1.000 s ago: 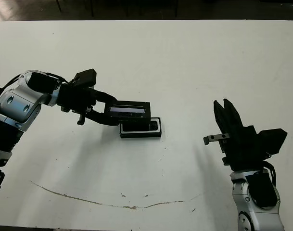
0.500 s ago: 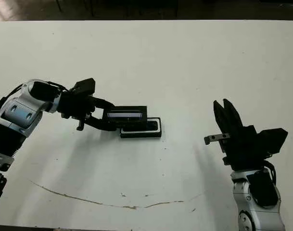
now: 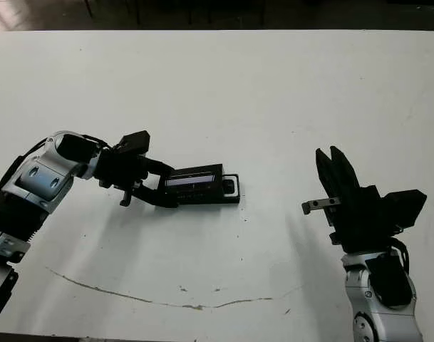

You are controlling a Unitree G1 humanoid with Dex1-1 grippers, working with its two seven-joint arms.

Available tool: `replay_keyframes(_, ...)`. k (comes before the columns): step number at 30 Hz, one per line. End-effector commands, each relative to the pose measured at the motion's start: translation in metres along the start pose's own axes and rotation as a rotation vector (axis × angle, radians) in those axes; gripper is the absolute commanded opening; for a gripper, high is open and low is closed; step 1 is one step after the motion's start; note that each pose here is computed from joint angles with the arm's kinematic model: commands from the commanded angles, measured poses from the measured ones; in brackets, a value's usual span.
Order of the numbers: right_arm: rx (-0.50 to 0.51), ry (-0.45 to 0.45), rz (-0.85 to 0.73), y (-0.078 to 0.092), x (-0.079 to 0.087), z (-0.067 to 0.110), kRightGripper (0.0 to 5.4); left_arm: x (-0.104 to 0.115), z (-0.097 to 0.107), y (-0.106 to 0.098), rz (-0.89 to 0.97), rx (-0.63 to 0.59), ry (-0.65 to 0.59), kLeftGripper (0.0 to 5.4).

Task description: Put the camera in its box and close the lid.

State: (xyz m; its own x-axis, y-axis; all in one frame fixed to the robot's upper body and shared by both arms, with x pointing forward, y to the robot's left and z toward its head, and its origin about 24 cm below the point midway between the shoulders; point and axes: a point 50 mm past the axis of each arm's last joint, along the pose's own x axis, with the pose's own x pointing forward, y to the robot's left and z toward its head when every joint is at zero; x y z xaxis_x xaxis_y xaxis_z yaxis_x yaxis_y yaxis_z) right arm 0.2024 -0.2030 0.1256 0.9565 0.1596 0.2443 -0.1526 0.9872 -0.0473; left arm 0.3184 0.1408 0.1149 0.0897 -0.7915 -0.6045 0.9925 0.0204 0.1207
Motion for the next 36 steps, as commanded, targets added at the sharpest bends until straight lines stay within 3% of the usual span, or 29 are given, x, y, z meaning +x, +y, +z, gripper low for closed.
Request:
replay_keyframes(1, 0.003, 0.035, -0.009, -0.001, -0.003, -0.005, 0.0, 0.007, -0.011, -0.012, -0.068, -0.029, 0.043, 1.72)
replay_keyframes(12, -0.003, 0.036, -0.02, -0.001, -0.004, -0.005, 0.0, 0.016, -0.01, -0.017, -0.038, -0.044, 0.029, 1.71)
replay_keyframes(25, -0.01, 0.032, -0.025, -0.001, -0.005, -0.004, 0.0, 0.046, 0.011, -0.031, 0.027, -0.011, 0.042, 1.71)
replay_keyframes(36, -0.017, 0.033, -0.024, 0.0, -0.007, -0.005, 0.0, 0.064, 0.009, -0.036, 0.01, -0.023, 0.044, 1.71)
